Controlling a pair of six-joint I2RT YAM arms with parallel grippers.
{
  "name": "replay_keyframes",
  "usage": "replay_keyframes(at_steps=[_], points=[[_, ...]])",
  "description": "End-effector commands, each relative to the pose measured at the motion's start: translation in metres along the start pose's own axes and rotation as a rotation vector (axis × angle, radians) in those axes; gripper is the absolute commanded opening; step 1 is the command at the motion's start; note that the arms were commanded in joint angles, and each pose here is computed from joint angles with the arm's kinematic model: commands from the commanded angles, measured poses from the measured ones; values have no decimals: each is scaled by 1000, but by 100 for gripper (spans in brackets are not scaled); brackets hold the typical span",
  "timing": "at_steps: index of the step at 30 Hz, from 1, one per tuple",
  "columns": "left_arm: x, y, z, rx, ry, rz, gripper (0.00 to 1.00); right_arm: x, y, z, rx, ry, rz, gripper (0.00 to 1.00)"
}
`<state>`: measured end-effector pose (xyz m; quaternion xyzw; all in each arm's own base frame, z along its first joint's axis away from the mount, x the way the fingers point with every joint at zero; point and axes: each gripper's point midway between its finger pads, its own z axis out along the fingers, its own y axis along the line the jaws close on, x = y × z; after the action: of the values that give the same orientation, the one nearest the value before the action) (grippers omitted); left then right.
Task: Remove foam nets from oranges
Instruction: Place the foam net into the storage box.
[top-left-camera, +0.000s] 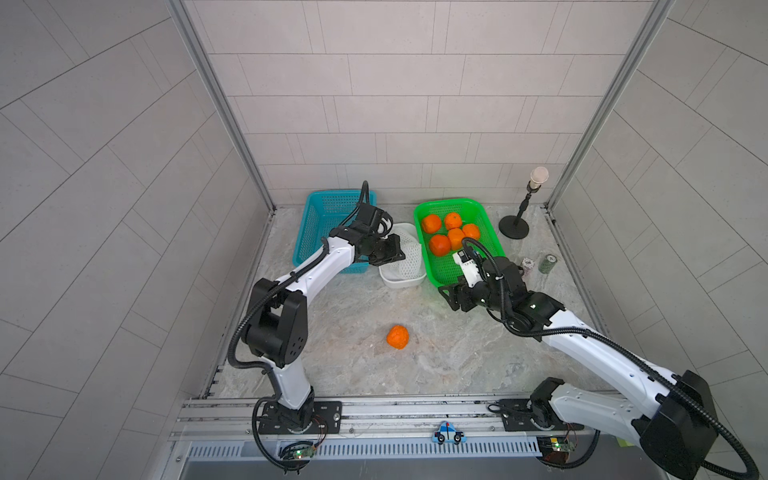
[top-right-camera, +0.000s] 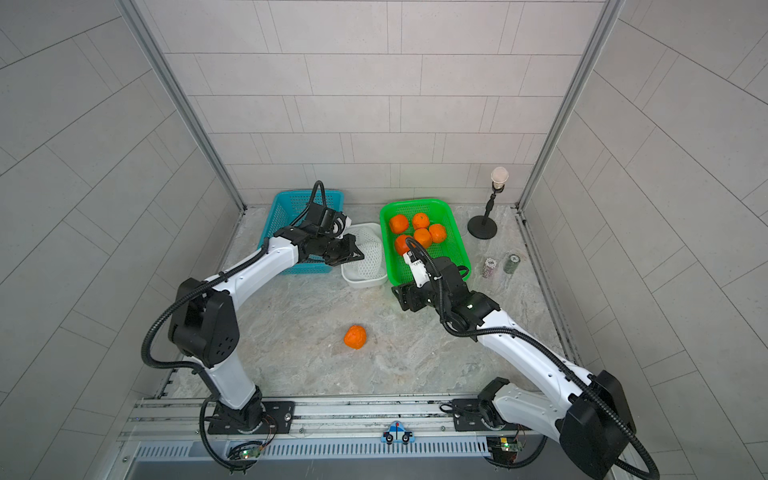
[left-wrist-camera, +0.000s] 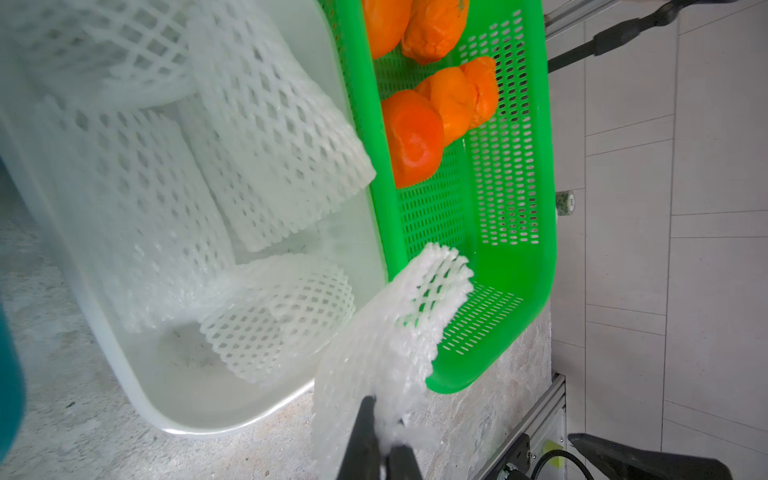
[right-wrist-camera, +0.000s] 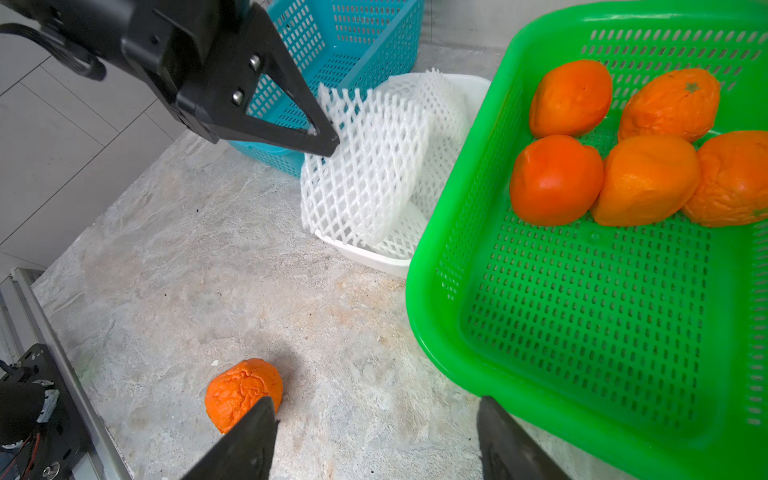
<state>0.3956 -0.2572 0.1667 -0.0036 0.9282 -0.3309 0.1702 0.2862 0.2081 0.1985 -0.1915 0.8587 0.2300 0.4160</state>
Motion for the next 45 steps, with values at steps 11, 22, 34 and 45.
replay_keyframes(at_steps=[11, 22, 34, 45], points=[[-17, 18, 40, -48, 43, -178, 0, 7, -5, 7, 16, 1, 42, 77], [-24, 19, 46, -36, 16, -134, 40, 3, -3, 5, 10, -3, 34, 77], [-24, 11, 22, -29, -44, -74, 53, 1, -1, 7, 3, -5, 32, 77], [-25, 10, 10, -27, -94, -47, 76, 0, 1, 0, 4, -17, 20, 78]])
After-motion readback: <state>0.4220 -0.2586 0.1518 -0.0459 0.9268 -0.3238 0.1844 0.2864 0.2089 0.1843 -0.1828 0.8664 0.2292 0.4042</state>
